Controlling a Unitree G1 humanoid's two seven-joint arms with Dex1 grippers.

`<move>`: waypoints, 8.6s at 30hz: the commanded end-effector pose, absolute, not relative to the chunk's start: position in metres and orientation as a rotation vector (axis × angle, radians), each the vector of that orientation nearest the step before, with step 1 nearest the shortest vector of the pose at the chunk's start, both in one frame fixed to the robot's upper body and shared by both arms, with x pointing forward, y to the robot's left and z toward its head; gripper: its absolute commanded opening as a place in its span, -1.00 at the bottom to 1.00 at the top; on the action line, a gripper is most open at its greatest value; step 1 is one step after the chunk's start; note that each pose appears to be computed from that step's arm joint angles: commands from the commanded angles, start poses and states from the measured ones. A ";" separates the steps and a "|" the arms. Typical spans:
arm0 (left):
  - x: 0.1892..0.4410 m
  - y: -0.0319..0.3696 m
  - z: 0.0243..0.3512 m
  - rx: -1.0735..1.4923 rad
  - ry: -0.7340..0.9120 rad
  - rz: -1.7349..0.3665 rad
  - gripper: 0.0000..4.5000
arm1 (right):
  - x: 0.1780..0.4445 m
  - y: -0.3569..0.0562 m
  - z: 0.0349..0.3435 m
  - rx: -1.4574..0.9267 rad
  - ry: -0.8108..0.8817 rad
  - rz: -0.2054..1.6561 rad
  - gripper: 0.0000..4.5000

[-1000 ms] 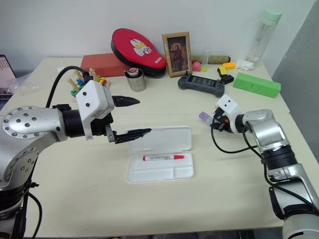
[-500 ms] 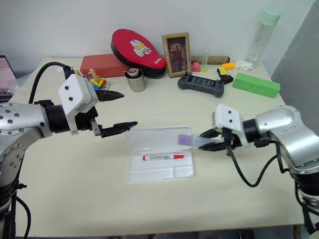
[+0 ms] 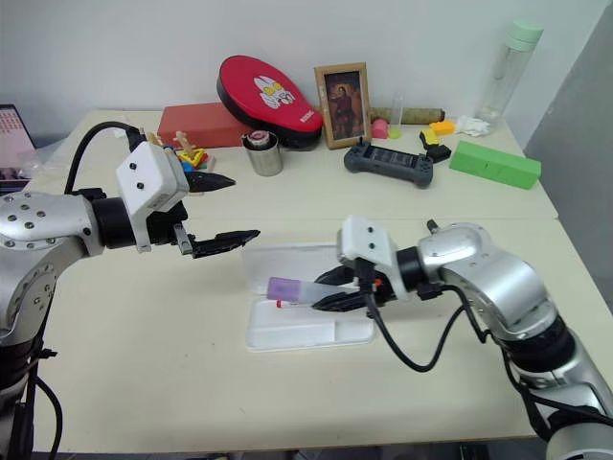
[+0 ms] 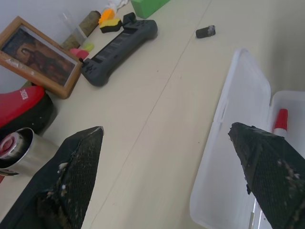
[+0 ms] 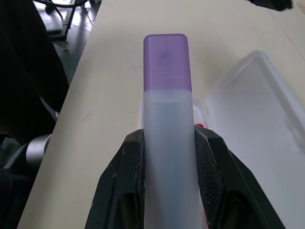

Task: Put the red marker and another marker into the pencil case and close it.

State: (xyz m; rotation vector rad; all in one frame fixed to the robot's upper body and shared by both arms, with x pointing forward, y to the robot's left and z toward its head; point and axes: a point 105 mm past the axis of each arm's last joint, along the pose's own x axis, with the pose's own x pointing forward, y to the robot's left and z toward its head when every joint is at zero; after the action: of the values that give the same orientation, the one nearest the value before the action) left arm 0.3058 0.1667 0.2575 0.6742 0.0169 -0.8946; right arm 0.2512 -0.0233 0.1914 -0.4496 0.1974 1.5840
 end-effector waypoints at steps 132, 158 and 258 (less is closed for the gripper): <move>0.298 0.113 0.264 0.795 -0.025 -1.073 1.00 | 0.384 -0.191 0.158 -0.463 0.363 0.708 -0.86; 0.305 0.132 0.265 0.874 0.028 -1.066 1.00 | 0.267 -0.053 0.132 -0.518 0.316 1.512 -0.86; 0.324 0.238 0.235 0.626 0.173 -0.609 1.00 | 0.348 -0.111 0.226 -0.480 0.084 1.116 -0.99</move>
State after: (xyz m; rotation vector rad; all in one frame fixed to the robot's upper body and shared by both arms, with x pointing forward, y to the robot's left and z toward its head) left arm 0.3206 0.2359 0.2240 0.6015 0.2173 -0.6329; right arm 0.3470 -0.1119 0.2047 -0.4467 0.1615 1.1320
